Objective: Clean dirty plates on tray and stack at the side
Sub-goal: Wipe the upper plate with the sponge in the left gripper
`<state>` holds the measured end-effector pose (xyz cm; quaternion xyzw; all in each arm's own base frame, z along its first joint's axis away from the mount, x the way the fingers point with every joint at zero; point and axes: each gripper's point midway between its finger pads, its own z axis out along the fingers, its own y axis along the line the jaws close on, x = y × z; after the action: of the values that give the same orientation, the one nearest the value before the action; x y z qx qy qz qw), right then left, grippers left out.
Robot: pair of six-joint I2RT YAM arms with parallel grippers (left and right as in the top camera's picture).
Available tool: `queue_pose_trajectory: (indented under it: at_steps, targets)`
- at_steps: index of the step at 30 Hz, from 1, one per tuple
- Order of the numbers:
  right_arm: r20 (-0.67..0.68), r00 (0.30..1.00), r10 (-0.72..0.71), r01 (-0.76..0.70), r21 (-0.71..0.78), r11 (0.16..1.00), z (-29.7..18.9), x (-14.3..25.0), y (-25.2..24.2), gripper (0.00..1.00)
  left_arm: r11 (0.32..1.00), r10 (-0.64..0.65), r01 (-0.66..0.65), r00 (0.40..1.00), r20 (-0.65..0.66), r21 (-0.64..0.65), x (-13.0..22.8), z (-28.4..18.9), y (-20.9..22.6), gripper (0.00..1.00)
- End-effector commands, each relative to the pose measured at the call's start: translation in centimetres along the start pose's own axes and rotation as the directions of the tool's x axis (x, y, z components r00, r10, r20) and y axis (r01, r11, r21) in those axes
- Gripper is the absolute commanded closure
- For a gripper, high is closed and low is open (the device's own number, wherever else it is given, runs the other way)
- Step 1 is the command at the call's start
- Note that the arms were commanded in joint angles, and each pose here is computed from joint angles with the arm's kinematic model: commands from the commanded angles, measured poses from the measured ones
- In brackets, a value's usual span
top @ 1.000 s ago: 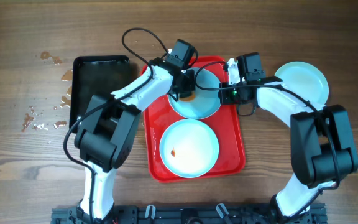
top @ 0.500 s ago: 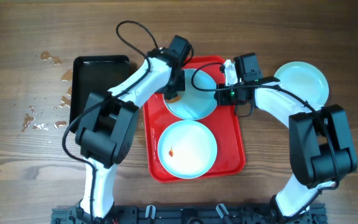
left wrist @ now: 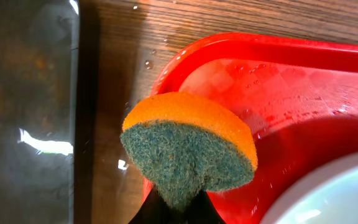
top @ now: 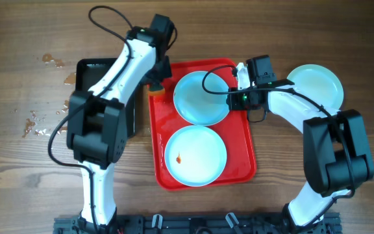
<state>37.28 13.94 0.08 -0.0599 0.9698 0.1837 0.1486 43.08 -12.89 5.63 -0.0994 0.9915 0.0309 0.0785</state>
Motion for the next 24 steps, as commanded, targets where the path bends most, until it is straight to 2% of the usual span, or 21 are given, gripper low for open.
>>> queue_pose_trajectory:
  at_steps: [1, 4, 8, 12, 16, 18, 21, 24]
  targets:
    - [-0.053, 0.998, 0.02, -0.016, 0.061, 0.998, 0.7, 1.7, -1.5, 0.91, 0.983, -0.03, 0.02, 0.998, 0.055, 0.18, -1.5, -6.5, 0.8, 0.96]
    - [-0.05, 0.999, 0.018, -0.015, 0.061, 0.998, 0.7, 1.6, -1.5, 0.91, 0.954, 0.02, -0.03, 0.999, 0.036, 0.298, -0.9, -7.7, -0.9, 0.96]
    - [-0.049, 0.999, 0.018, -0.015, 0.061, 0.998, 0.7, 1.6, -1.5, 0.91, 0.944, 0.092, -0.101, 0.995, 0.046, 0.315, 0.8, -5.9, -4.2, 0.96]
    - [-0.049, 0.999, 0.018, -0.015, 0.06, 0.998, 0.7, 1.6, -1.5, 0.91, 0.917, 0.175, -0.204, 0.978, 0.114, 0.343, 2.7, -3.4, -9.1, 0.96]
    - [-0.049, 0.999, 0.019, -0.016, 0.06, 0.998, 0.7, 1.5, -1.5, 0.91, 0.908, 0.203, -0.251, 0.964, 0.171, 0.335, 3.6, -1.4, -11.2, 0.96]
    - [-0.049, 0.999, 0.018, -0.015, 0.06, 0.998, 0.7, 1.5, -1.5, 0.91, 0.914, 0.212, -0.265, 0.958, 0.195, 0.306, 4.0, -0.2, -11.3, 0.96]
    - [-0.049, 0.999, 0.019, -0.016, 0.06, 0.998, 0.7, 1.5, -1.5, 0.91, 0.956, 0.217, -0.256, 0.946, 0.243, 0.145, 3.9, 2.0, -8.9, 0.96]
    - [-0.049, 0.999, 0.019, -0.016, 0.06, 0.998, 0.7, 1.5, -1.5, 0.91, 0.97, 0.217, -0.238, 0.943, 0.254, 0.056, 3.8, 3.1, -7.0, 0.96]
